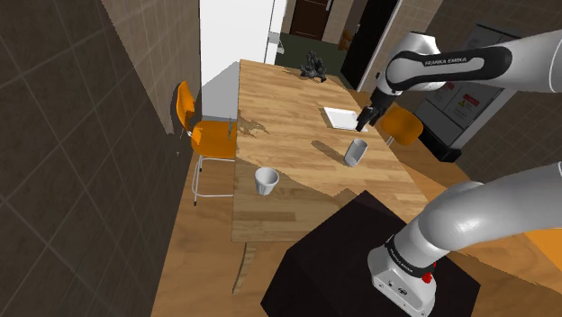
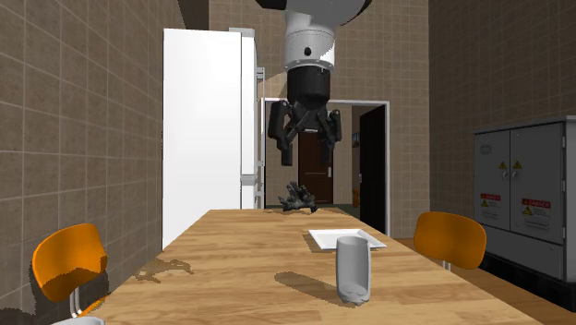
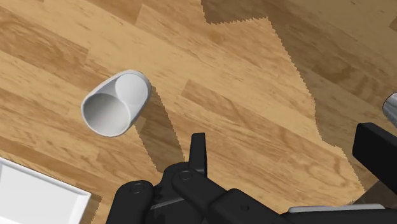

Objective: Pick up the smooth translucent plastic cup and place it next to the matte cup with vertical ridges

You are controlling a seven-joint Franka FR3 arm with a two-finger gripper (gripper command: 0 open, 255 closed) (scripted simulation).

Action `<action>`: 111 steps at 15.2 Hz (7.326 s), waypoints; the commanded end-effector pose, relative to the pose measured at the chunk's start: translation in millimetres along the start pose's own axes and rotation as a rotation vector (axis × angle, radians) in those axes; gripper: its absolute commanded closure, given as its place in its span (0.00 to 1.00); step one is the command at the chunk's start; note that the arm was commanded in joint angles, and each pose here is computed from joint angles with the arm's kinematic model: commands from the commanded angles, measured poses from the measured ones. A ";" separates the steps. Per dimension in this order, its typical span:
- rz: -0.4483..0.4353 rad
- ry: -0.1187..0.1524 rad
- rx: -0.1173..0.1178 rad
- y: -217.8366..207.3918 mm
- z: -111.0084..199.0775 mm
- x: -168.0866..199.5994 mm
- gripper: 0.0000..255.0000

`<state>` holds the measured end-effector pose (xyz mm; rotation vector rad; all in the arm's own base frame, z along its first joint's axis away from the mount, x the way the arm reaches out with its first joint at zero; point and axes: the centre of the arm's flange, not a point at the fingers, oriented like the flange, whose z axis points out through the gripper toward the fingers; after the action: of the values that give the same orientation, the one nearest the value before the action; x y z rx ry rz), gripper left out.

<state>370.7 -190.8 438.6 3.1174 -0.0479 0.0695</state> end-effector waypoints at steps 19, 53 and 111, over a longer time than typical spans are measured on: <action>-0.005 -0.022 0.047 169.6 188.4 50.2 0.00; -0.005 -0.022 0.047 169.1 175.6 51.6 1.00; -0.005 -0.022 0.047 -149.2 8.4 177.9 1.00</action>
<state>551.8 -58.5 432.0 3.1655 -0.0370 0.0364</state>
